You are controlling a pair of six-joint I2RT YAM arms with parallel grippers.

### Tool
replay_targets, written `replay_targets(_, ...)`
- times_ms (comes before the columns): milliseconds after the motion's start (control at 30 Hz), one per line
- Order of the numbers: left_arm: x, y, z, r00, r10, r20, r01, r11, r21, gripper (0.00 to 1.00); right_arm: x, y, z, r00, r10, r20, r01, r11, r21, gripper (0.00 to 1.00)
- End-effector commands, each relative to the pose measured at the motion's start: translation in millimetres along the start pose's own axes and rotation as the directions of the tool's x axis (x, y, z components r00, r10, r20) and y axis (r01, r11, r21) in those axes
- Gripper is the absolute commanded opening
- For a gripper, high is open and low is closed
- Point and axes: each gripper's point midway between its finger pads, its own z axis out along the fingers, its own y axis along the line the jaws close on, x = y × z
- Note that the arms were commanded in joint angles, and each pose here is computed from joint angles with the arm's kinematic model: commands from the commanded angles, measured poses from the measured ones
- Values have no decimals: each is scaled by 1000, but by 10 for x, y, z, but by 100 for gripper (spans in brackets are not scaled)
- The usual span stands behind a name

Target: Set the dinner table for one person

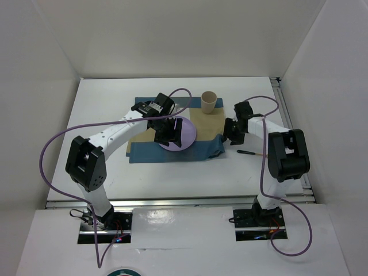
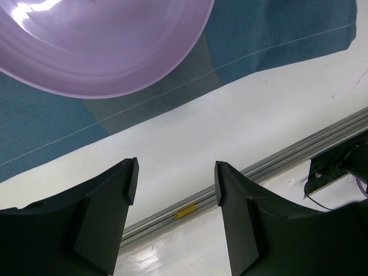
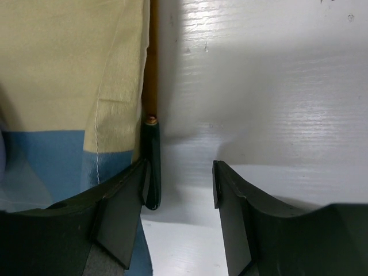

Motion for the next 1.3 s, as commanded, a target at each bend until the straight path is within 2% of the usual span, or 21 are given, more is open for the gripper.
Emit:
replay_targets(0,-56,-35,-32,999,29,15,-29,1000,1,72,-121,116,-123,996,-52,73,55,998,-30,59)
replay_targets(133,-49,-49,-33,1000,29,11,-29,1000,9,72,3,60,-13,997,-67,29,66,998,21,59)
replay_targets(400,-49,-49,-33,1000,29,11,-29,1000,9,72,94,293,46,994,-112,13,112,994,-16,58)
replay_targets(500,-49,-49,-33,1000,29,11,-29,1000,9,72,139,342,105,990,-140,5,140,990,3,58)
replay_targets(567,-49,-49,-33,1000,29,11,-29,1000,9,72,119,281,134,994,-112,7,112,993,47,58)
replay_targets(600,-49,-49,-33,1000,29,11,-29,1000,9,72,197,235,163,993,-118,-21,119,990,75,52)
replay_targets(733,-28,-40,-36,1000,27,3,-27,1000,6,72,153,17,156,997,-79,1,77,975,209,39)
replay_targets(833,-28,-40,-36,1000,27,3,-27,1000,6,72,165,-61,101,997,-70,15,64,967,246,29)
replay_targets(867,-28,-40,-36,1000,27,3,-27,1000,6,72,148,-88,53,998,-59,29,50,963,266,20)
replay_targets(967,-28,-40,-36,1000,27,3,-27,1000,6,71,111,-224,-145,998,-14,68,-7,953,303,3)
replay_targets(1133,-35,-26,-35,1000,27,7,-27,1000,-3,71,-15,-334,-459,989,30,148,-72,956,284,0)
replay_targets(1267,-63,-14,-19,1000,27,11,-27,1000,-13,71,39,-445,-620,988,45,149,-92,939,330,0)
